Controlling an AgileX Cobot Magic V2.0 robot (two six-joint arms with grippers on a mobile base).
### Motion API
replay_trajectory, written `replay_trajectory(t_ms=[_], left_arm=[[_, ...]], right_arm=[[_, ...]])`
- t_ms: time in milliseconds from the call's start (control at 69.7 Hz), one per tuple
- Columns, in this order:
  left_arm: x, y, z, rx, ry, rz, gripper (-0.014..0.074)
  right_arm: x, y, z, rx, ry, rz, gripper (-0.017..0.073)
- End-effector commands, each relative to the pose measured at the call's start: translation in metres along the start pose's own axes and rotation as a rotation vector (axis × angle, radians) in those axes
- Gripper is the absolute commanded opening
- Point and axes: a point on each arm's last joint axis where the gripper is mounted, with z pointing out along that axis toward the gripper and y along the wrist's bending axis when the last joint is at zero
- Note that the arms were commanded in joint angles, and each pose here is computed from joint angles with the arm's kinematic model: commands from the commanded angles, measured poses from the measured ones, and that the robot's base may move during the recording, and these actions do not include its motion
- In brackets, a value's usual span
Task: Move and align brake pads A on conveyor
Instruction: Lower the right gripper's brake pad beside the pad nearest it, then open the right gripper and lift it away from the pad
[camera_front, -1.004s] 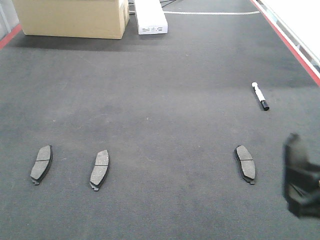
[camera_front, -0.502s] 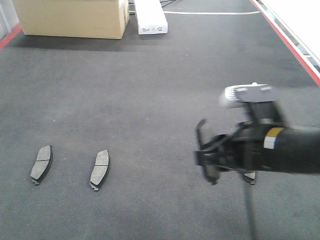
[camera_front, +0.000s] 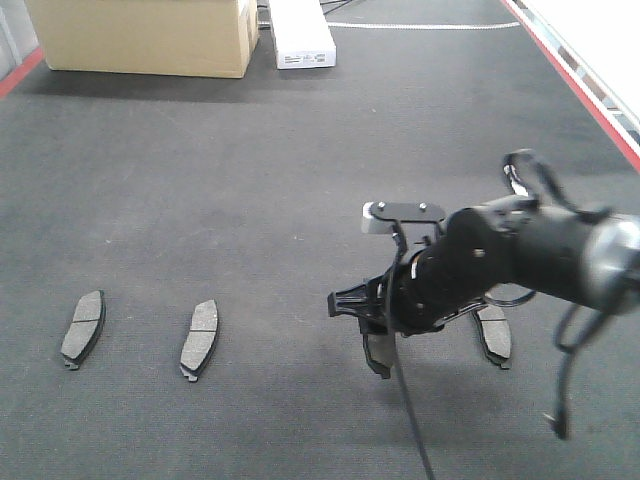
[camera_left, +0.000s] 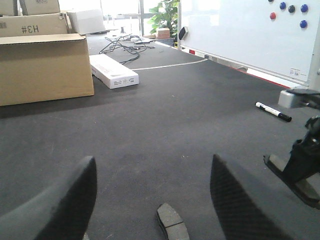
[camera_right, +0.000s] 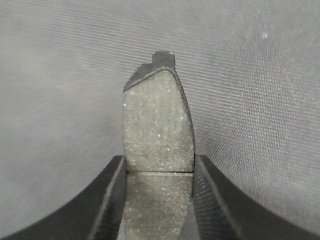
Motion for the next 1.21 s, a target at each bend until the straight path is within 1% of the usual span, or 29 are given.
replay_trajectory(t_ms=[0,57,244,459,559,631,803,904,976,1076,1133,1191], left_arm=[[-0.015,-0.002,-0.001,0.017,-0.099,-0.001,0.048],[-0.015,-0.002,-0.001,0.017,-0.099,-0.001,0.048],[-0.015,-0.002,-0.001,0.017,-0.099,-0.001,0.048],[-0.015,-0.002,-0.001,0.017,-0.099,-0.001,0.048],[-0.015,-0.002,-0.001,0.017,-0.099,-0.001,0.048],[-0.015,-0.002,-0.001,0.017,-0.099,-0.001,0.048],[-0.015,-0.002,-0.001,0.017,-0.099,-0.001,0.048],[-0.015,-0.002,-0.001,0.017,-0.099,-0.001,0.048],[-0.015,-0.002,-0.001,0.017,-0.099,-0.001,0.048],[-0.015,-0.002,-0.001,0.017,-0.099,-0.001,0.048],[-0.015,-0.002,-0.001,0.017,-0.099,-0.001,0.048],[-0.015,-0.002,-0.001,0.017,-0.099,-0.001,0.048]], right_arm=[[-0.018,0.002,-0.012,0.008,-0.085,0.019,0.0067],[-0.02,0.001,-0.009,0.028,-0.085,0.02,0.0068],[-0.021,0.001,-0.003,0.035,-0.068,0.036,0.0075],[-0.019,-0.001,0.013,0.053,-0.036,0.03,0.0092],[-0.021,-0.002,0.019,0.058,-0.052,0.014,0.0127],[-0.022,-0.002,0.021,0.066,-0.052,0.003,0.0171],[-0.025,-0.001,0.019,0.068,-0.054,0.0,0.033],[-0.026,-0.001,0.017,0.069,-0.054,0.004,0.0396],[-0.027,0.0,0.012,0.064,-0.065,0.005,0.0414],[-0.029,0.001,-0.002,0.055,-0.097,0.001,0.0414],[-0.03,0.002,-0.014,0.054,-0.121,-0.009,0.0414],[-0.031,0.001,-0.028,0.065,-0.153,-0.035,0.0414]])
